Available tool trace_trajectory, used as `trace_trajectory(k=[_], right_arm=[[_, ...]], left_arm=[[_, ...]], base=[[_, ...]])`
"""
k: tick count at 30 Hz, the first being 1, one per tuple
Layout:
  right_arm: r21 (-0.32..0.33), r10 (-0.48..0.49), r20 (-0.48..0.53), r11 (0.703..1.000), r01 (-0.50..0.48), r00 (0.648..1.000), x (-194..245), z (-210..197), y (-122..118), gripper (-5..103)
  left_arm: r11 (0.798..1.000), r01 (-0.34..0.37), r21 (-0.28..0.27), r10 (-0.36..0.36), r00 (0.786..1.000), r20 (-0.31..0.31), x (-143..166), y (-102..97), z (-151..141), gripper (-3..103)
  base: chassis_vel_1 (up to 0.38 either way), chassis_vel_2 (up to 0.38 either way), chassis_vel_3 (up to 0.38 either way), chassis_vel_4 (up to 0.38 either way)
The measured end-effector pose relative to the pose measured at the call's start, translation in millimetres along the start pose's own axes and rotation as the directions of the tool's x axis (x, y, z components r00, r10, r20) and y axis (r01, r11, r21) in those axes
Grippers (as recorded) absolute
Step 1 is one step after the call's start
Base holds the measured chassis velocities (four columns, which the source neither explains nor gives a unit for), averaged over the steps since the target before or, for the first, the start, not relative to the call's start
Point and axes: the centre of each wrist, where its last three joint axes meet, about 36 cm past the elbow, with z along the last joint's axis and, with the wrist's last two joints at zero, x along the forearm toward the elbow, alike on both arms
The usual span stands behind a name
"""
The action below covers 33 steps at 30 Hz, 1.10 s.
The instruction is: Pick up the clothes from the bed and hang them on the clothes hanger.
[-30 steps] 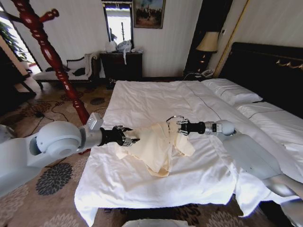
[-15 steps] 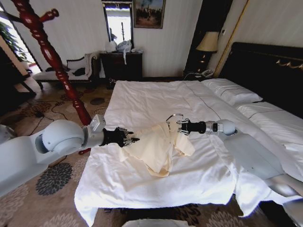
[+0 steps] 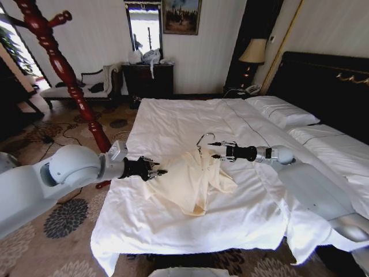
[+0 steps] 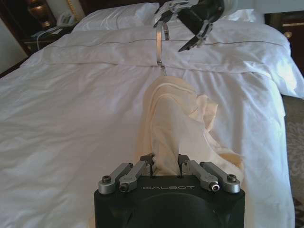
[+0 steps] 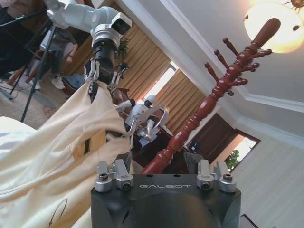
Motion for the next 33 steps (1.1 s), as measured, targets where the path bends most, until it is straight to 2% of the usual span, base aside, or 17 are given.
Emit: trace_trajectory(k=[1, 4, 5, 7, 9, 11, 13, 15, 18, 23, 25, 27, 30, 31, 33], right_arm=[[0.000, 0.000, 0.000, 1.000, 0.000, 1.000, 0.0, 0.0, 0.0, 65], [0.000, 0.028, -0.025, 1.000, -0.028, 0.999, 18.5, -1.1, 0.0, 76], [0.000, 0.028, -0.025, 1.000, -0.028, 0.999, 18.5, -1.1, 0.0, 76], [-0.002, 0.040, -0.039, 0.999, -0.040, 0.998, 29.0, -1.4, 1.0, 86], [-0.002, 0.042, -0.052, 0.999, -0.042, 0.998, 37.2, -0.9, 3.3, 96], [-0.002, 0.042, -0.053, 0.999, -0.042, 0.998, 37.9, -0.9, 3.8, 96], [-0.002, 0.042, -0.050, 0.999, -0.042, 0.998, 38.2, -1.0, 6.9, 99], [-0.003, 0.041, -0.048, 0.999, -0.042, 0.998, 37.9, -1.2, 8.1, 100], [-0.002, 0.037, -0.050, 0.999, -0.037, 0.998, 40.3, -2.4, 15.8, 100], [-0.007, 0.033, -0.058, 0.999, -0.033, 0.998, 44.4, -1.7, 23.2, 100], [-0.004, 0.042, -0.064, 0.999, -0.042, 0.997, 45.2, 1.5, 25.1, 100], [-0.003, 0.047, -0.063, 0.999, -0.048, 0.997, 44.5, 2.0, 25.3, 100], [0.005, 0.072, -0.060, 0.997, -0.072, 0.996, 42.1, 3.2, 24.9, 100], [0.005, 0.072, -0.060, 0.997, -0.072, 0.996, 42.1, 3.2, 24.9, 100], [0.009, 0.083, -0.060, 0.997, -0.082, 0.995, 42.3, 3.6, 24.1, 100]], left_arm=[[1.000, 0.000, 0.000, 0.000, 1.000, 0.000, 0.0, 0.0, 0.0, 23], [0.997, 0.076, 0.017, -0.077, 0.997, 0.017, 9.9, 12.5, 1.5, 23], [0.997, 0.076, 0.017, -0.077, 0.997, 0.017, 9.9, 12.5, 1.5, 23], [0.993, 0.109, 0.038, -0.109, 0.994, 0.016, 16.2, 17.1, 6.8, 23], [0.993, 0.096, 0.061, -0.095, 0.995, -0.019, 10.9, 9.4, 22.7, 23], [0.994, 0.089, 0.065, -0.088, 0.996, -0.028, 8.3, 6.4, 26.4, 23], [0.994, 0.072, 0.082, -0.067, 0.996, -0.060, -4.5, -8.6, 42.2, 23], [0.994, 0.068, 0.087, -0.062, 0.995, -0.072, -9.3, -13.2, 48.2, 23], [0.991, 0.062, 0.115, -0.044, 0.987, -0.156, -35.0, -31.2, 88.7, 23], [0.988, 0.071, 0.135, -0.046, 0.982, -0.183, -45.6, -34.2, 105.9, 23], [0.985, 0.122, 0.121, -0.105, 0.986, -0.133, -39.0, -19.5, 89.3, 23], [0.982, 0.144, 0.122, -0.130, 0.985, -0.112, -35.9, -13.6, 82.6, 23], [0.953, 0.262, 0.152, -0.262, 0.965, -0.026, -20.1, 21.8, 56.9, 23], [0.953, 0.262, 0.152, -0.262, 0.965, -0.026, -20.1, 21.8, 56.9, 23], [0.935, 0.314, 0.166, -0.318, 0.948, -0.002, -12.8, 38.3, 49.8, 23]], base=[[0.000, 0.000, 0.000, 0.000], [0.000, 0.000, 0.000, 0.000], [0.000, 0.000, 0.000, 0.000], [0.000, 0.000, 0.000, 0.000], [0.000, 0.000, 0.000, 0.000], [0.000, 0.000, 0.000, 0.000], [0.000, 0.000, 0.000, 0.000], [0.000, 0.000, 0.000, 0.000], [0.000, 0.000, 0.000, 0.000], [0.000, 0.000, 0.000, 0.000], [0.000, 0.000, 0.000, 0.000], [0.000, 0.000, 0.000, 0.000], [0.000, 0.000, 0.000, 0.000], [0.000, 0.000, 0.000, 0.000], [0.000, 0.000, 0.000, 0.000]])
